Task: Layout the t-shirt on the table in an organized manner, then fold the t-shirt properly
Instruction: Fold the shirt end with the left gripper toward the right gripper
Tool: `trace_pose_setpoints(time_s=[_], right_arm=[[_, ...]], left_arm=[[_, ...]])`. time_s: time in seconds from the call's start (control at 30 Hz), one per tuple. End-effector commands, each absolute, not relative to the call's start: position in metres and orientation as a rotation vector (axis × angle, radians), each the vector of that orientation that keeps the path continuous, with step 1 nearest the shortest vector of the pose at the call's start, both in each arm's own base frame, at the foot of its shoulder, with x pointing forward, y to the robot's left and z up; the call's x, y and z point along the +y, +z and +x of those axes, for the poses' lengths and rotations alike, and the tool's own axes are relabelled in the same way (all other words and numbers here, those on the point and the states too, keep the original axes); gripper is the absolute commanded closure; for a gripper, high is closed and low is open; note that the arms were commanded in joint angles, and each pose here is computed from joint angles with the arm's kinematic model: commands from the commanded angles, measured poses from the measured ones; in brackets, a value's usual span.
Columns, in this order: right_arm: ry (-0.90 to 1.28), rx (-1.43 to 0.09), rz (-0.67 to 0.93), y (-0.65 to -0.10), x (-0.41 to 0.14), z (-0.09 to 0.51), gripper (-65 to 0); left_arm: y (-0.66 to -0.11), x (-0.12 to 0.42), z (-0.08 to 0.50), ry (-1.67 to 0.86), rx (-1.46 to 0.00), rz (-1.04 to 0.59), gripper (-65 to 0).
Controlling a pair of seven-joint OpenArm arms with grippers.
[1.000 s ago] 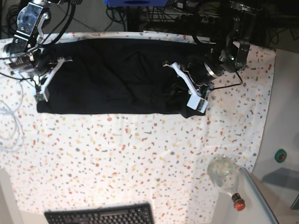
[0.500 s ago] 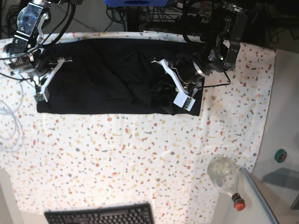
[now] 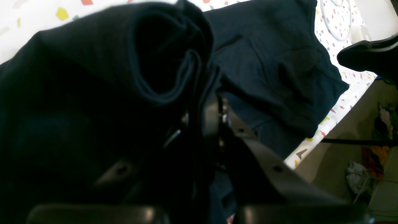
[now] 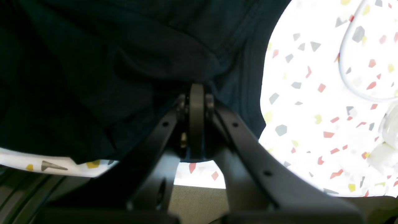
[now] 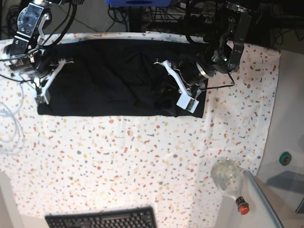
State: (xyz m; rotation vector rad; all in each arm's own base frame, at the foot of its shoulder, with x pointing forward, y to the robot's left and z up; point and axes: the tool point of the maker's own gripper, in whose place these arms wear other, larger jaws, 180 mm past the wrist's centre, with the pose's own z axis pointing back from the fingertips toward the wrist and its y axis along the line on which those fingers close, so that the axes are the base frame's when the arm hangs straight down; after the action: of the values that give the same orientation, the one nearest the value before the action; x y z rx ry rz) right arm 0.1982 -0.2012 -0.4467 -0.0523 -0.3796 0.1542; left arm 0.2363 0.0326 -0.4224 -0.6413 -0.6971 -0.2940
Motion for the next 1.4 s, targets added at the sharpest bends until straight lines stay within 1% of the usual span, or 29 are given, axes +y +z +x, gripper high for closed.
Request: trace_pose_setpoints(time_s=[0.0,0.73,0.9,1.37], right_arm=[[0.161,-0.411,-0.061,-0.4399,-0.2036,0.2058,0.0],[0.161,-0.413,-0.061,-0.4396,-0.2036,0.2065,0.0],[0.161,-0.411,-0.061,-0.4399,-0.2036,0.2058,0.0],[0.161,-0.411,-0.061,-0.4399,-0.2036,0.2058,0.0]], left_arm=[[-0.4115,0.0289,0.2416,-0.294,-0.735,-0.668,0.0],[-0.4116,0.0284,0.2413,-0.295,-0.734,-0.669,0.0],[-0.4188,0.0289,0.2353,-0.320,-0.669,-0.653,0.0],[-0.4131,0.0263,0.2449,-0.320,-0.694,-0.656,0.0]])
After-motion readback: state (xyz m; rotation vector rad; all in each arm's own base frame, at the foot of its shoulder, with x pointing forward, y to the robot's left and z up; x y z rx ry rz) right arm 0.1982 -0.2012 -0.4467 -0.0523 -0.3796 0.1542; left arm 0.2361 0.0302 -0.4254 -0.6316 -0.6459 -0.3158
